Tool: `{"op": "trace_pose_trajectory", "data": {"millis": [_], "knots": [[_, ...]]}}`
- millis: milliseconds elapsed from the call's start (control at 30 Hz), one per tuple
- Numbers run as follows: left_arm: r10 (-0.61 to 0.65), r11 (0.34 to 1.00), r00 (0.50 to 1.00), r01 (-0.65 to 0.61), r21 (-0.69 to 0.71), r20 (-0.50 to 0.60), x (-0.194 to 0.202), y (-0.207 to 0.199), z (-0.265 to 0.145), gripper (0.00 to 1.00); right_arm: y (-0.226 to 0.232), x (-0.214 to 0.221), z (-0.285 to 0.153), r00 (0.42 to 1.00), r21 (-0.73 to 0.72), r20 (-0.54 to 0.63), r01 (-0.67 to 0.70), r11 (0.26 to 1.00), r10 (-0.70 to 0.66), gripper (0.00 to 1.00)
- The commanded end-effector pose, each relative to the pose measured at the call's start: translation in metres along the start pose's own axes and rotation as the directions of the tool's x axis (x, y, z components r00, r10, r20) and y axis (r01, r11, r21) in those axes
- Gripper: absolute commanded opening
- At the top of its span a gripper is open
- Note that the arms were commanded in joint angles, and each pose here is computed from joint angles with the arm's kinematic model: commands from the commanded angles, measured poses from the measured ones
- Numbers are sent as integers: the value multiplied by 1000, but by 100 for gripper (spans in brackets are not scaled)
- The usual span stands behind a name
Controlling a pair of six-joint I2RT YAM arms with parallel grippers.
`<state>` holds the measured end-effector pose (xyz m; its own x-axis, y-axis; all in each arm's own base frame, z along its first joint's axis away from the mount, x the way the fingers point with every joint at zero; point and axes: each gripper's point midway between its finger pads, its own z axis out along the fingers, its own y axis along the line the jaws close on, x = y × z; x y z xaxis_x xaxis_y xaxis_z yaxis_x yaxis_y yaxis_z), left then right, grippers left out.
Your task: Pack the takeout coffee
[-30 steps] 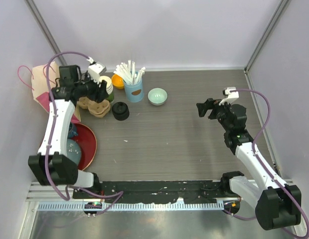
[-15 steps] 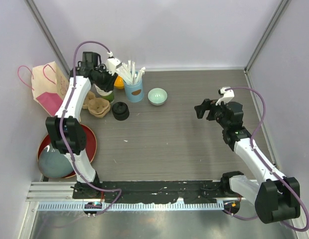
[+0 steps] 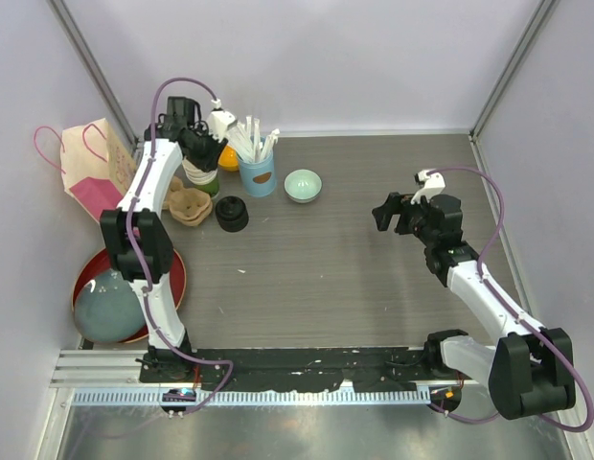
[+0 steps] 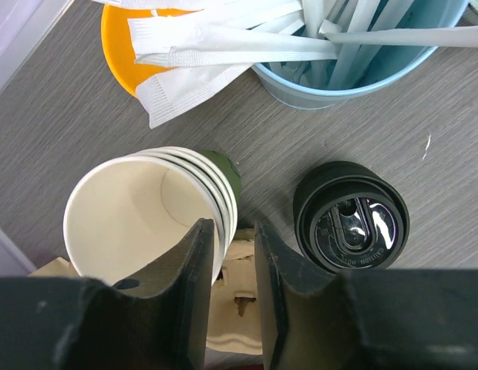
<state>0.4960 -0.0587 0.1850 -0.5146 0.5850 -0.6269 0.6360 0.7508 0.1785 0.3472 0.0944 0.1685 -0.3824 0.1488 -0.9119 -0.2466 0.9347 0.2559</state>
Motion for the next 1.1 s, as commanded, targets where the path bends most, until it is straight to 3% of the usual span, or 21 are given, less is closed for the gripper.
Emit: {"op": "trace_pose_trajectory", "data": {"millis": [0,200,400,1067], "knots": [[23,999,1000,-22,-35,16,-11,11,-3,29,9,-28,2,998,-26,63,31,999,-30,89],[23,999,1000,-23,-27,-3,-7,11,0,20,9,-28,2,998,-26,62,30,999,-29,89],[20,1000,1000,-20,-5,0,-8,4,-6,0,10,-28,2,998,-27,61,30,999,-29,89],[62,988,992,-47,-144,107,-41,18,-65,0,19,-34,-4,997,-53,77,36,998,-32,89]]}}
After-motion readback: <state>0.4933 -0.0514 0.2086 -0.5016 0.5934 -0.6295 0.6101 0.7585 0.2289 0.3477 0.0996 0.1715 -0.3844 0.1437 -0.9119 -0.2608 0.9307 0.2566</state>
